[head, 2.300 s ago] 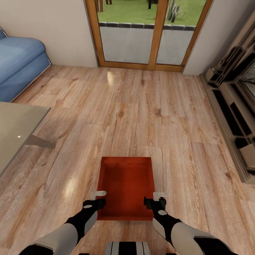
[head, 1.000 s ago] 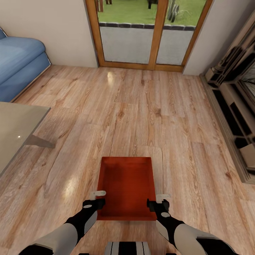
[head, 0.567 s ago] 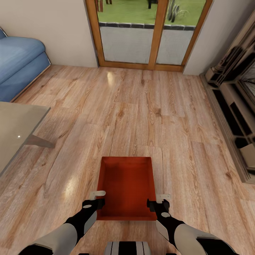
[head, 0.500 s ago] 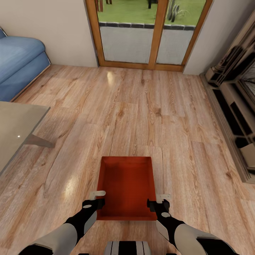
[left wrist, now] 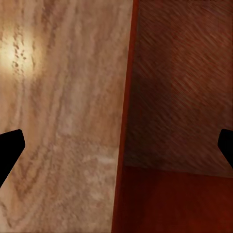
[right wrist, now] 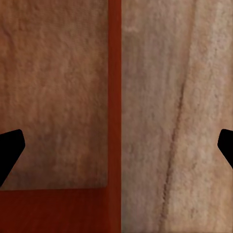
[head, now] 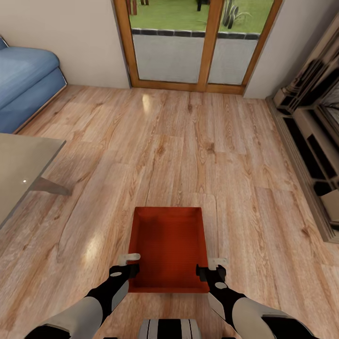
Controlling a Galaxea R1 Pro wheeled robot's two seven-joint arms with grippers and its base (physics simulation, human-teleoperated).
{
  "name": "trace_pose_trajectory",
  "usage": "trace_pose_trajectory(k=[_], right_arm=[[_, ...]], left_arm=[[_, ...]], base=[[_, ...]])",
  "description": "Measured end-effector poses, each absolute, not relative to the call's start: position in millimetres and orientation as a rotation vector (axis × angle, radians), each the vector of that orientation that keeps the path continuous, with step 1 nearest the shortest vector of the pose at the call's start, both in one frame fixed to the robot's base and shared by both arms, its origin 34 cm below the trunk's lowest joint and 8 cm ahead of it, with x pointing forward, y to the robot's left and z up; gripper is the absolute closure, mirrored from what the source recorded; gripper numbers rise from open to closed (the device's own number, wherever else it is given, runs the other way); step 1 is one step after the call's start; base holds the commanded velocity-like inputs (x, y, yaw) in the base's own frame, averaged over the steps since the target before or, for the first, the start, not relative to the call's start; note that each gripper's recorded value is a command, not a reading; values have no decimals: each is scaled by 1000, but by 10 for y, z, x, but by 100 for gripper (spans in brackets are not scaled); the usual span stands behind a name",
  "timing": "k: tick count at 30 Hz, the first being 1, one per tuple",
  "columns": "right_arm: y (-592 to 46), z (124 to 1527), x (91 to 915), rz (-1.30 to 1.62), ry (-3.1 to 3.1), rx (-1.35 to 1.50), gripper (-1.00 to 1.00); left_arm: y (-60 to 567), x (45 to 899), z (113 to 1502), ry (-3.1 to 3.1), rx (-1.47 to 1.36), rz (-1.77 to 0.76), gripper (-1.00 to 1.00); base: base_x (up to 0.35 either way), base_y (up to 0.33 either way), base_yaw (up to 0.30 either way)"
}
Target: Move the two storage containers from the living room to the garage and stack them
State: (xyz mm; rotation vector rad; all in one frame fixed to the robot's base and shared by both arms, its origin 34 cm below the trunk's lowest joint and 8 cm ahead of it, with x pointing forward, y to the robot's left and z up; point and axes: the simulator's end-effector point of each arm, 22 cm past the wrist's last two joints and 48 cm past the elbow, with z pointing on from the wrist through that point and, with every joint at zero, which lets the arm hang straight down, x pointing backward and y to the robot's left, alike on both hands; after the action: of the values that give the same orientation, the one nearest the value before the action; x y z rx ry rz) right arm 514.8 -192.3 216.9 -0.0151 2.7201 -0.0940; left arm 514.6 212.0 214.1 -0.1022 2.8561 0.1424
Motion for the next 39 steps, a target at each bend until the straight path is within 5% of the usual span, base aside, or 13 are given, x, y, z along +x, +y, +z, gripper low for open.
trace_pose_trajectory(k=[39], right_arm=[[-1915,1959,5112,-92,2717,-15,-100]], left_arm=[[2116,5099,1927,2858,-102,141,-100]], base=[[0,0,0]])
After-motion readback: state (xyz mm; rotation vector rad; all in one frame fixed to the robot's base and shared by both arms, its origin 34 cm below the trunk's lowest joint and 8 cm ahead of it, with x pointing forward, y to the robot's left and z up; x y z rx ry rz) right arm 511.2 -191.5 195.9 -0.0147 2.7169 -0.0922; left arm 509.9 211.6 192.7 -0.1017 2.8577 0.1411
